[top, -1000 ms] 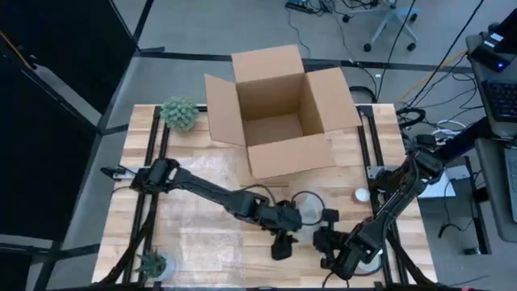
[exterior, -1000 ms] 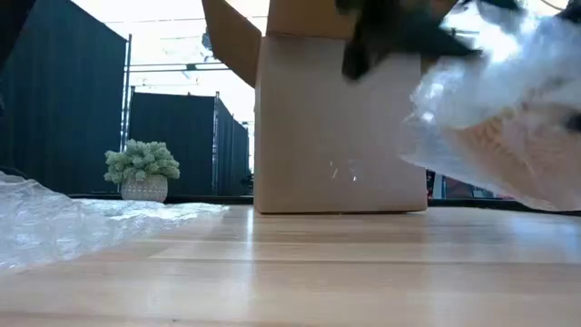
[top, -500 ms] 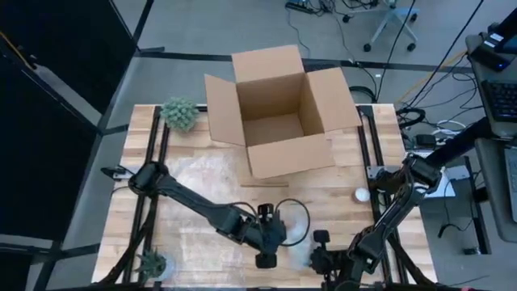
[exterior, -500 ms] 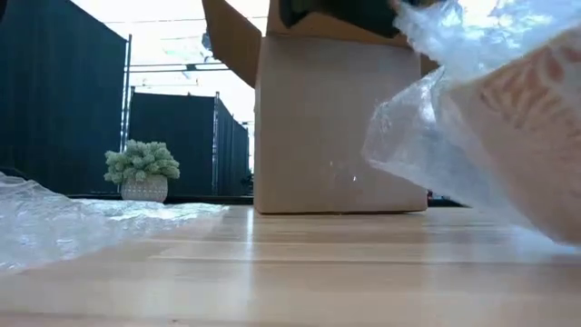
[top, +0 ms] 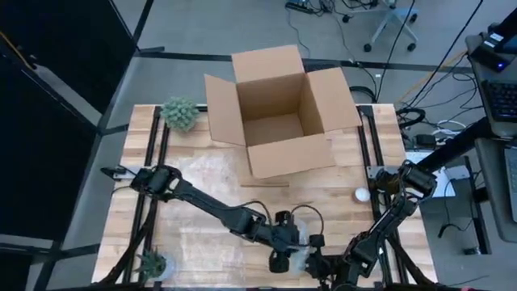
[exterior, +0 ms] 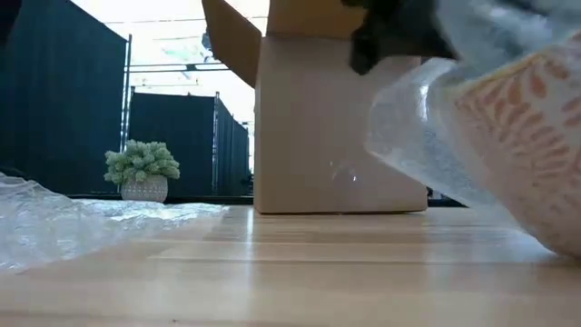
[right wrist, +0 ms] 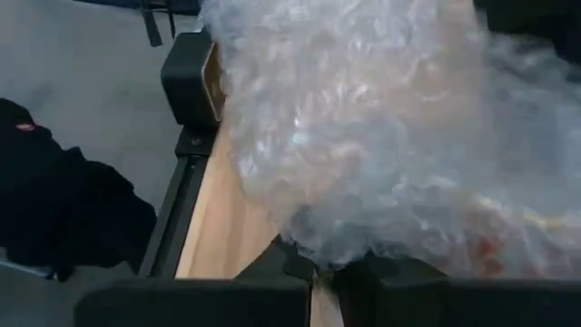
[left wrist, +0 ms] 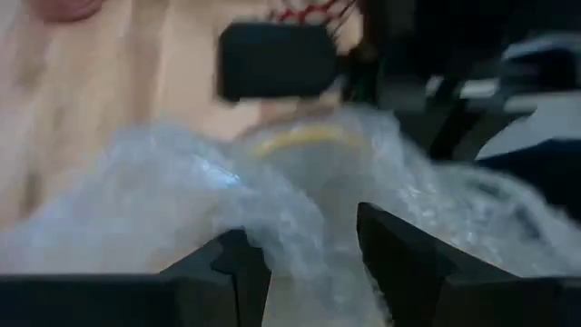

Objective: Wrap mug
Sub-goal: Wrap the orange mug with bubble wrap

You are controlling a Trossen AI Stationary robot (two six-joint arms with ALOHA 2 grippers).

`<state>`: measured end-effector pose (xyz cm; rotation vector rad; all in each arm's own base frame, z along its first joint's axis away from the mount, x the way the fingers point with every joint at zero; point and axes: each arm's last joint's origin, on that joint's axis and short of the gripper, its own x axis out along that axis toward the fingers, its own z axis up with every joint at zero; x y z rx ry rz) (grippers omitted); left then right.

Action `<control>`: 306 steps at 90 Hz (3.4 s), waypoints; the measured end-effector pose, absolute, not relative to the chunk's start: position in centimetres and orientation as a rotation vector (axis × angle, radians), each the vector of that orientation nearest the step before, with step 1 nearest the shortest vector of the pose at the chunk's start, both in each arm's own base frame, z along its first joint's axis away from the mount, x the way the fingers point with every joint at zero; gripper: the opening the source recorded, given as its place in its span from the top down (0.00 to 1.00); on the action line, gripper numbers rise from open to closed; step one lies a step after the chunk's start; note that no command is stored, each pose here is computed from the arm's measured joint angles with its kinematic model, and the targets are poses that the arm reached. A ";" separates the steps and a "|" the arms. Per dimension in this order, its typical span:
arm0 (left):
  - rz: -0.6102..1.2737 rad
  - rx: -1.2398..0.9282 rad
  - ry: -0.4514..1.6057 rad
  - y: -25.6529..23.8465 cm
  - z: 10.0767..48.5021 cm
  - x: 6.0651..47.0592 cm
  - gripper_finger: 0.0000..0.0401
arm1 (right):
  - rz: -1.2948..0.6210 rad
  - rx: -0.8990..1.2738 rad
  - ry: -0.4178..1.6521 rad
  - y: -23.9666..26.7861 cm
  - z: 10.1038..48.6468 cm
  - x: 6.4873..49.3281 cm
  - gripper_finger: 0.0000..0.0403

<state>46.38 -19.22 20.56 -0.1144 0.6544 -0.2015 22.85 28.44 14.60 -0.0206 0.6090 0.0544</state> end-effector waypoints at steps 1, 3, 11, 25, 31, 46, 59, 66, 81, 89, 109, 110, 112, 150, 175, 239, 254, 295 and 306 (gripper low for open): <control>-0.201 -0.116 0.652 -19.2 20.5 46.5 0.64 | 0.053 -0.020 0.608 28.4 14.6 22.9 0.99; -0.201 -0.117 0.653 -19.1 20.3 46.6 0.64 | 0.050 -0.019 0.604 28.4 14.6 22.9 0.99; -0.185 -0.137 0.684 -18.5 18.3 47.4 0.64 | 0.045 -0.022 0.590 28.4 14.7 23.0 0.99; -0.156 -0.195 0.748 -17.7 15.4 48.2 0.64 | 0.033 -0.018 0.589 28.2 14.6 23.2 0.99; -0.167 -0.218 0.780 -17.6 15.1 48.0 0.64 | 0.038 -0.019 0.593 28.2 14.6 23.2 0.99; -0.199 -0.210 0.802 -18.1 17.0 47.2 0.64 | 0.042 -0.013 0.588 28.3 14.6 23.2 0.99; -0.223 -0.200 0.747 -18.6 20.8 46.2 0.64 | 0.046 -0.010 0.574 28.4 14.8 23.2 0.99; -0.223 -0.191 0.746 -18.7 22.9 45.1 0.64 | 0.053 -0.008 0.573 28.5 14.9 23.3 0.99; -0.177 -0.152 0.750 -18.3 26.9 42.7 0.64 | 0.072 -0.008 0.537 28.7 15.2 23.5 0.99; -0.126 -0.100 0.766 -18.1 28.0 41.6 0.64 | 0.079 -0.002 0.524 28.8 15.4 23.6 0.99; 0.027 0.028 0.920 -17.3 27.5 39.6 0.64 | 0.139 0.065 0.431 29.9 16.4 23.4 0.99; 0.029 0.033 0.925 -17.4 27.4 39.5 0.64 | 0.143 0.068 0.425 30.0 16.5 23.4 0.99; 0.033 0.040 0.935 -17.4 27.4 39.4 0.64 | 0.153 0.073 0.413 30.2 16.6 23.3 0.99; 0.032 0.118 1.009 -19.3 25.7 37.5 0.64 | 0.088 0.080 0.381 31.5 12.7 22.9 0.98; 0.155 0.156 0.925 -20.2 24.8 37.1 0.64 | 0.036 0.200 0.174 30.0 10.7 20.1 0.98; 0.092 0.109 0.815 -18.5 25.6 39.5 0.64 | -0.051 -0.021 0.160 26.3 9.7 22.9 0.98; 0.097 0.103 0.844 -18.7 25.4 39.1 0.64 | -0.047 -0.020 0.181 24.8 9.6 24.7 0.98; 0.083 0.126 0.894 -18.9 24.8 38.7 0.64 | -0.017 0.088 0.221 24.9 9.2 24.6 0.80; 0.083 0.125 0.912 -18.8 24.4 38.7 0.64 | -0.016 0.091 0.218 24.9 9.3 24.6 0.74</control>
